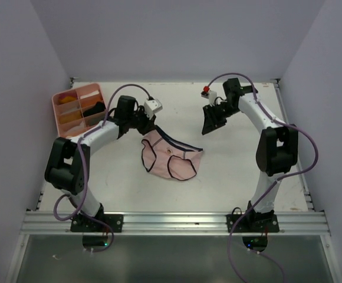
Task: Roll the underwear
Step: Flatten the underwear
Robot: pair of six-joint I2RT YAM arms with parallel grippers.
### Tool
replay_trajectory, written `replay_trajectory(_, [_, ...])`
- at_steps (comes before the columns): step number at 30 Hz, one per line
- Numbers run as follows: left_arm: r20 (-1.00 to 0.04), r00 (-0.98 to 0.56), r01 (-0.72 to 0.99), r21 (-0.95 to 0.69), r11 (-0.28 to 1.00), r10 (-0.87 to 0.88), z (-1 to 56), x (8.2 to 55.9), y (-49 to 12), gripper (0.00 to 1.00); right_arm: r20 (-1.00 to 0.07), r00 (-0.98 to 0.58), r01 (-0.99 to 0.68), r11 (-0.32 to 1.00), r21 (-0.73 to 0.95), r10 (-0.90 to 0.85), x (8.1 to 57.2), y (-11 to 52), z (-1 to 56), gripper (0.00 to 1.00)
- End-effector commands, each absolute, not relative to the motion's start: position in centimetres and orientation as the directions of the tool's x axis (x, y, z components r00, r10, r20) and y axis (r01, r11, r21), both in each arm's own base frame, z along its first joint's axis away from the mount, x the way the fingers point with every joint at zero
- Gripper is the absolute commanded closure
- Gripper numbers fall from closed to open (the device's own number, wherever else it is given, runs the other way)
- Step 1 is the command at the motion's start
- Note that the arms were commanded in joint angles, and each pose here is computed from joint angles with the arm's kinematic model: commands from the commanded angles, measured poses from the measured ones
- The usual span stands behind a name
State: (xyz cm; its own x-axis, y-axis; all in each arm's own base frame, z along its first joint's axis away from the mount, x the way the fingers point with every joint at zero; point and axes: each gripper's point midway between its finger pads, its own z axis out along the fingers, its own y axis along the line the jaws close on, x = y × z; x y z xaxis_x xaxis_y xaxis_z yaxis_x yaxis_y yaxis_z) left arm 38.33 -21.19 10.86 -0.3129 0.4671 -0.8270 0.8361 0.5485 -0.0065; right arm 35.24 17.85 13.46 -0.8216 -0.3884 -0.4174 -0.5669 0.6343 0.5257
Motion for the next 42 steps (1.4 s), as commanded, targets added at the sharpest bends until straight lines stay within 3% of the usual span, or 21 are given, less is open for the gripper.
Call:
replay_trajectory(1, [-0.829, -0.305, 0.774, 0.071, 0.629, 0.469, 10.9, 42.3, -20.2, 0.75, -0.432, -0.767, -0.641, 0.607, 0.469, -0.476, 33.6, 17.2, 13.3, 0.70])
replay_trajectory(3, [-0.820, -0.316, 0.752, 0.092, 0.653, 0.478, 10.9, 43.5, -19.7, 0.63, -0.417, -0.751, -0.660, 0.614, 0.434, -0.512, 33.2, 16.6, 12.2, 0.80])
replay_trajectory(8, [-0.870, -0.165, 0.820, 0.141, 0.555, 0.465, 15.7, 41.5, -20.9, 0.45, -0.386, -0.755, -0.655, 0.623, 0.427, -0.530, 32.9, 16.9, 11.0, 0.79])
replay_trajectory(9, [-0.890, -0.103, 0.858, 0.146, 0.492, 0.444, 17.8, 40.2, -21.8, 0.45, -0.387, -0.755, -0.656, 0.625, 0.425, -0.530, 33.0, 17.1, 11.0, 0.79])
replay_trajectory(12, [-0.880, -0.164, 0.929, 0.014, 0.369, 0.445, 17.8, 35.7, -22.6, 0.46, -0.371, -0.763, -0.646, 0.621, 0.444, -0.529, 32.8, 18.1, 10.3, 0.79])
replay_trajectory(13, [-0.870, -0.213, 0.945, -0.068, 0.319, 0.445, 16.6, 33.2, -22.8, 0.47, -0.359, -0.762, -0.647, 0.617, 0.448, -0.538, 32.5, 18.5, 9.9, 0.79])
replay_trajectory(17, [-0.801, -0.215, 0.974, -0.137, 0.178, 0.558, 12.5, 26.5, -24.4, 0.49, -0.278, -0.770, -0.633, 0.639, 0.436, -0.574, 31.8, 18.4, 6.6, 0.82])
replay_trajectory(21, [-0.765, -0.244, 0.970, -0.208, 0.129, 0.597, 9.4, 22.8, -26.0, 0.51, -0.198, -0.793, -0.602, 0.690, 0.402, -0.577, 31.6, 17.2, 3.2, 0.86])
replay_trajectory(27, [-0.748, -0.181, 0.983, -0.143, 0.111, 0.638, 7.5, 22.4, -28.1, 0.53, -0.125, -0.823, -0.555, 0.738, 0.383, -0.554, 31.4, 16.5, 0.6, 0.92])
replay_trajectory(34, [-0.777, -0.038, 0.999, -0.027, 0.027, 0.628, 9.0, 22.1, -32.0, 0.50, -0.087, -0.832, -0.517, 0.708, 0.481, -0.549, 28.8, 17.3, 2.8, 1.00])
replay_trajectory(39, [-0.764, -0.033, 0.999, -0.008, 0.043, 0.644, 8.0, 22.5, -35.9, 0.54, -0.240, -0.824, -0.560, 0.674, 0.483, -0.513, 30.5, 18.9, 8.2, 0.98])
replay_trajectory(42, [-0.749, -0.068, 0.994, 0.002, 0.105, 0.660, 6.5, 23.9, -36.6, 0.55, -0.301, -0.819, -0.573, 0.682, 0.454, -0.488, 31.7, 19.0, 9.8, 0.85])
